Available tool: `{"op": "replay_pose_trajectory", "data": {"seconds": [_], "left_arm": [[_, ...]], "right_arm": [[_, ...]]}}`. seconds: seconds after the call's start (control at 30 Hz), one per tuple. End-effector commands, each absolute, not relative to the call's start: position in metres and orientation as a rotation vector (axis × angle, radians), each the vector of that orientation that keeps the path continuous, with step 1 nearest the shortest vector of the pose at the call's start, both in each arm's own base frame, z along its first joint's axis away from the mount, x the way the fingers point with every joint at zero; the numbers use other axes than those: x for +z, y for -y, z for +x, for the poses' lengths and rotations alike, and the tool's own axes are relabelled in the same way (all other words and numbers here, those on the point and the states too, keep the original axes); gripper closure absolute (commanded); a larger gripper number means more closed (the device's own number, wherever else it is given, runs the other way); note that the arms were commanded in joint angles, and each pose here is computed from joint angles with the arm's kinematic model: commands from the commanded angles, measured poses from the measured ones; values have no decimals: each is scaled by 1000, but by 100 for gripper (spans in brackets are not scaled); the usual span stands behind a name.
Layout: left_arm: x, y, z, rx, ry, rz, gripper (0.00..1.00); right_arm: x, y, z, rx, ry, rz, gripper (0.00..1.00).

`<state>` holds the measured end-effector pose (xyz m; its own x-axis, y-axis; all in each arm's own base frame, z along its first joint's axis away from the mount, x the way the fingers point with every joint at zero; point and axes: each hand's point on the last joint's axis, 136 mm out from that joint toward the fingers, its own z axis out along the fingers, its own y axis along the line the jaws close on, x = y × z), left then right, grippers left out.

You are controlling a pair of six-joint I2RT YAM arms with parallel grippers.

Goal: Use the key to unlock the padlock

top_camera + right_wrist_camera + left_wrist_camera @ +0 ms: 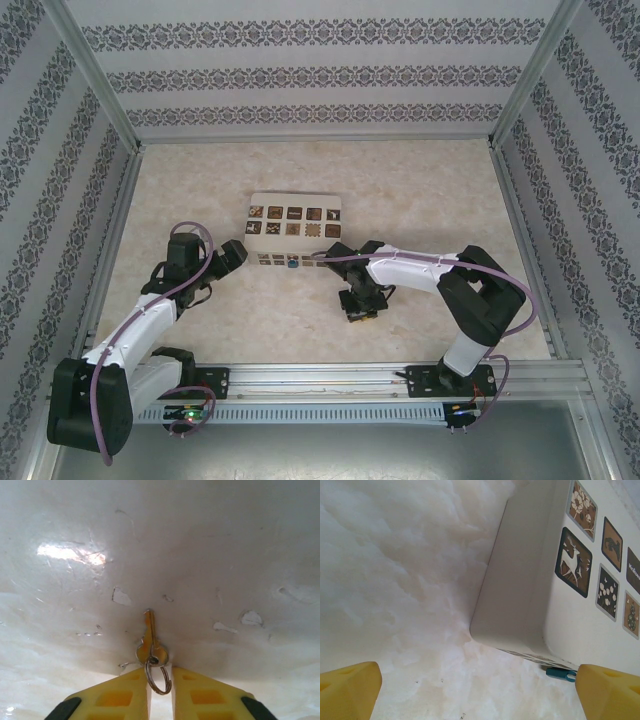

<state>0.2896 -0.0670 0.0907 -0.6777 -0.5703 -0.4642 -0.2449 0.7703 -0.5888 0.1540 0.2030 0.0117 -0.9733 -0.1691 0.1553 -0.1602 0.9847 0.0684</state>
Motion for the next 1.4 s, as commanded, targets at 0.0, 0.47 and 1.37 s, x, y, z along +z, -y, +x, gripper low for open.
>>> {"op": "replay_pose_trajectory", "data": {"seconds": [0.0,0.47,1.37], "left_arm": [[105,67,298,-638,-2268,-558,1],[155,81,313,-725,-2183,-435,1],[311,207,377,-1753,-1857,-549,4]], "right_arm": [[11,-208,160,-86,2995,266,87],[54,-205,195,-166,3216,386,100],[300,-257,286,-1627,3883,1007,100]]}}
